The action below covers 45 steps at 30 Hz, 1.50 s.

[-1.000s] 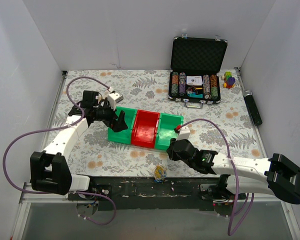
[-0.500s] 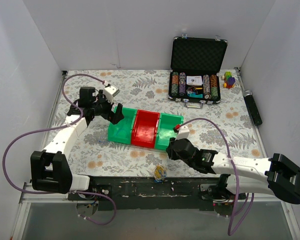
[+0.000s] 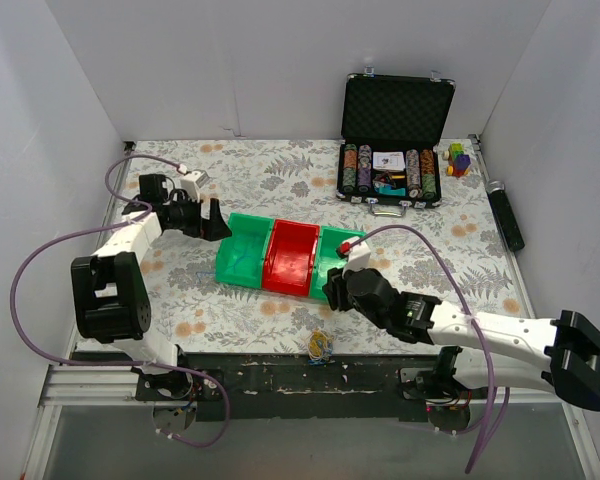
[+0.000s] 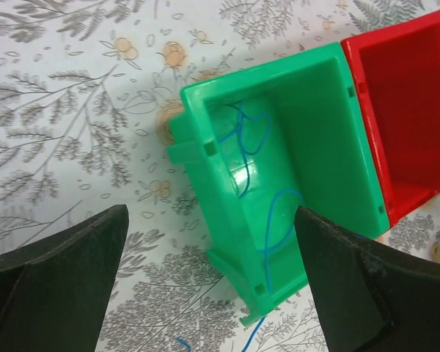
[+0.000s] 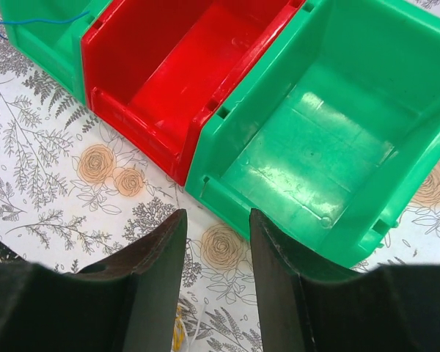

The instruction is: Untangle the cables

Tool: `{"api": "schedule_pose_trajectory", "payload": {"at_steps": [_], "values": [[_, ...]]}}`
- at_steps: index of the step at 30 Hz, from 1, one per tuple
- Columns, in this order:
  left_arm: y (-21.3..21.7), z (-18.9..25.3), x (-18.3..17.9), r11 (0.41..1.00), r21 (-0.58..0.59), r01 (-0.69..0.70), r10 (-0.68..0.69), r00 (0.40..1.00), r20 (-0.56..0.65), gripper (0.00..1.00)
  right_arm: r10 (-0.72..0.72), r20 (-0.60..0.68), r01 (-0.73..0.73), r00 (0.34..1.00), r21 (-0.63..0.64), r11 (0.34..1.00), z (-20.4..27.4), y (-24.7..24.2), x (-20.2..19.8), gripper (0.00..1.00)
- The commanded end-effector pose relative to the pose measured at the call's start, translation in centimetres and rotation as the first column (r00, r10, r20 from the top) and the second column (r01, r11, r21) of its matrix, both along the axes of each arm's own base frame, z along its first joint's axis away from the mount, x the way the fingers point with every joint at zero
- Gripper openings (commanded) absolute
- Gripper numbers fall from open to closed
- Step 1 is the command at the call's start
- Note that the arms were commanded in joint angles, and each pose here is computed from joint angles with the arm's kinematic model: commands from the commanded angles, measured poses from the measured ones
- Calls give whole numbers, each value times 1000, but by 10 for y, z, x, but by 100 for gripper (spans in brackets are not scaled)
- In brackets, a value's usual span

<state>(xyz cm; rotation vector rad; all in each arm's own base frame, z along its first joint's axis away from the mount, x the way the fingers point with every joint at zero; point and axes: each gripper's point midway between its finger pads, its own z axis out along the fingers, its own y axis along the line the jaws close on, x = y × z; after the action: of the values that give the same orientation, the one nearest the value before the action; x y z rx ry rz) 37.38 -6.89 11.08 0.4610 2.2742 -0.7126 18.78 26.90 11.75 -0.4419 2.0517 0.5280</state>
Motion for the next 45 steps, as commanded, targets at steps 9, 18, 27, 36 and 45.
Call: {"api": "schedule_pose_trajectory", "payload": {"at_steps": [9,18,27,36,45], "values": [[-42,-1,-54,963,-228,147,-159,987,-36,91,50,103,-53,993,21,998,38,4,4,48],[-56,7,-105,923,-291,250,-272,962,-37,93,93,120,-93,988,-13,996,45,16,7,49],[-58,9,-120,902,-285,324,-348,937,-37,98,144,111,-141,983,-33,989,48,32,8,49],[3,88,-43,955,-251,159,-130,983,128,98,352,146,-341,925,-94,935,47,80,-3,53],[85,123,-10,925,-379,-42,88,990,106,98,602,260,-516,755,-330,790,64,197,-15,57]]}}
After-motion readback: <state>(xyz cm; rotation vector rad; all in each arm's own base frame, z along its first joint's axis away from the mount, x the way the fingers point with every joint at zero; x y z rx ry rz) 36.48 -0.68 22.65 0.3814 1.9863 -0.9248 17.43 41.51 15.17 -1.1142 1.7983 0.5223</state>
